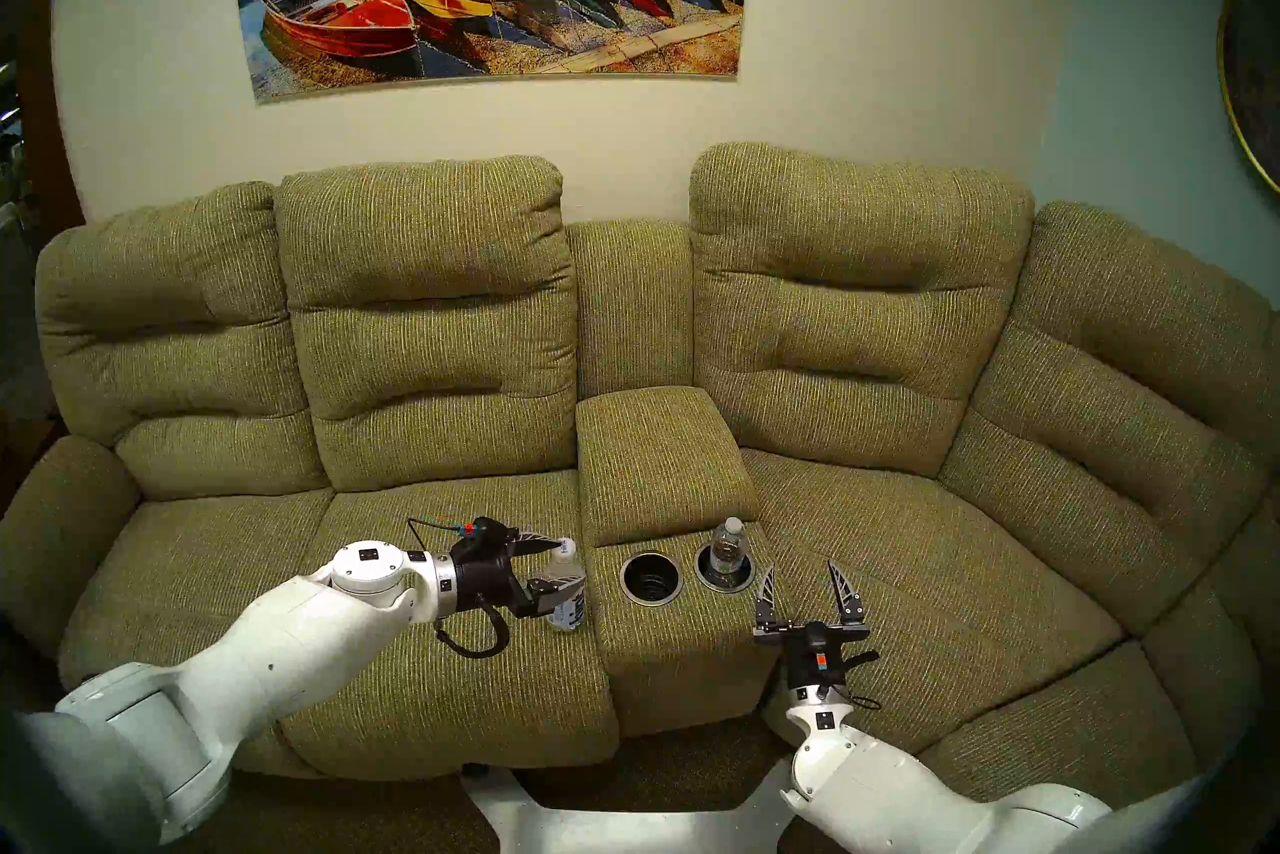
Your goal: Put bottles into cup holders
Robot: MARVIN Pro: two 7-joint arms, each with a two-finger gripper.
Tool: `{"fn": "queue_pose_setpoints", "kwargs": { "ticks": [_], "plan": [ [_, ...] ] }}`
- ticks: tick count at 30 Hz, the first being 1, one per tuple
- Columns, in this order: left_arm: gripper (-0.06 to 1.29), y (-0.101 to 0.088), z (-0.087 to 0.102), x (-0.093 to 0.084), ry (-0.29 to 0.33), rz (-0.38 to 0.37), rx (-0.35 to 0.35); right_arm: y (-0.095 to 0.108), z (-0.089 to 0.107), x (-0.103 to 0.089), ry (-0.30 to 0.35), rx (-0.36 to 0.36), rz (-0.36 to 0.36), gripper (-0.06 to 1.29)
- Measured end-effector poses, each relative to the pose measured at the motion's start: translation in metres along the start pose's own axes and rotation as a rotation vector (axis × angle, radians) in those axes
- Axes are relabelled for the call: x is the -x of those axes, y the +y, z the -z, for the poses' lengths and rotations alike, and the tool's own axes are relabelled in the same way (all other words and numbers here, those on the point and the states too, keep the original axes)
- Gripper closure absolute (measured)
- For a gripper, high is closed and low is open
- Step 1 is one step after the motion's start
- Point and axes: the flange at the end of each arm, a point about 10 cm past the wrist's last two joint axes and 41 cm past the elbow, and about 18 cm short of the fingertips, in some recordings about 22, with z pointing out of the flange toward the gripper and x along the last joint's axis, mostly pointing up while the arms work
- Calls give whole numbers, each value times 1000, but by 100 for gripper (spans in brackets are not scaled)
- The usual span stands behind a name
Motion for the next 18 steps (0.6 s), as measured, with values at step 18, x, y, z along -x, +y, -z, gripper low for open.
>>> {"fn": "queue_pose_setpoints", "kwargs": {
  "ticks": [18],
  "plan": [
    [0, -19, -39, -14, -42, -17, -110, 7, 15, -15, 51, -13, -23, 2]
  ]
}}
